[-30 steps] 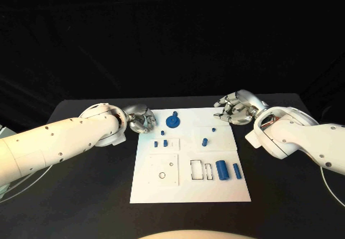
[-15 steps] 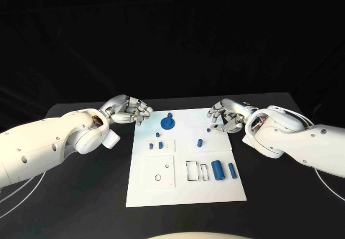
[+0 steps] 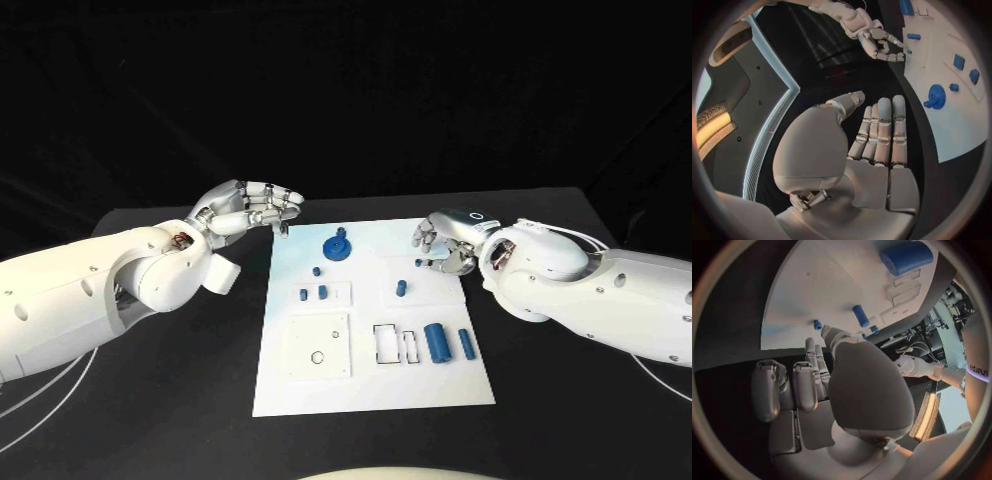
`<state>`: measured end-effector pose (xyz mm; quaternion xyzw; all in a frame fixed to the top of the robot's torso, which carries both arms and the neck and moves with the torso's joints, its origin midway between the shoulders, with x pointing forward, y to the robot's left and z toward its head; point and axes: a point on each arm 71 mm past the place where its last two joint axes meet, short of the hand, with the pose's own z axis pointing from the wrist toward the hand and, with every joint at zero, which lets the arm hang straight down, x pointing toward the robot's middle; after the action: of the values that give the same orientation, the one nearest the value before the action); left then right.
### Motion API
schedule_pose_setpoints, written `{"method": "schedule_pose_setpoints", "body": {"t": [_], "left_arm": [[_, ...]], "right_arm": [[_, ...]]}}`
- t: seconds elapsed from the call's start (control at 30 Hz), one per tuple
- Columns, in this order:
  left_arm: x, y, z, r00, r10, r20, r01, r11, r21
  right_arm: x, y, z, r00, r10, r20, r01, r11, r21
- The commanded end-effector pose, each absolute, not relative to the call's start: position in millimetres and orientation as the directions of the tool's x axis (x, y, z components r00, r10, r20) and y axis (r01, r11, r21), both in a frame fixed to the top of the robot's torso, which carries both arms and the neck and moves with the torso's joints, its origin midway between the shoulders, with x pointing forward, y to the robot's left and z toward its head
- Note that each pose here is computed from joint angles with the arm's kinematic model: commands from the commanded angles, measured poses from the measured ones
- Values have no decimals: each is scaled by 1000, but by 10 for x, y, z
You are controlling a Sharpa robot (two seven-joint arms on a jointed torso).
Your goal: Assemble the parts on the task board
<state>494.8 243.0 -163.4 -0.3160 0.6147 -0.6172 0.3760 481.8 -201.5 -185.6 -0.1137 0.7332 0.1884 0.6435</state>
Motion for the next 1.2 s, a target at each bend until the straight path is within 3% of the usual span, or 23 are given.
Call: {"method": "schedule_pose_setpoints", "body": {"t": [0.03,0.5,1.2], "left_arm": [[4932,2419,-1597,-529,-849,-14,79,-33,-996],[4928,2428,-1595,-525,-851,-18,77,-27,-997],[4930,2440,-1603,-521,-853,-30,70,-8,-998]], "right_arm": [[4824,-2009,-1903,-137,2,-991,-408,911,58],[4842,-1962,-2080,-161,-39,-986,-399,916,29],[4786,-1822,-2148,-175,-24,-984,-431,901,55]]}}
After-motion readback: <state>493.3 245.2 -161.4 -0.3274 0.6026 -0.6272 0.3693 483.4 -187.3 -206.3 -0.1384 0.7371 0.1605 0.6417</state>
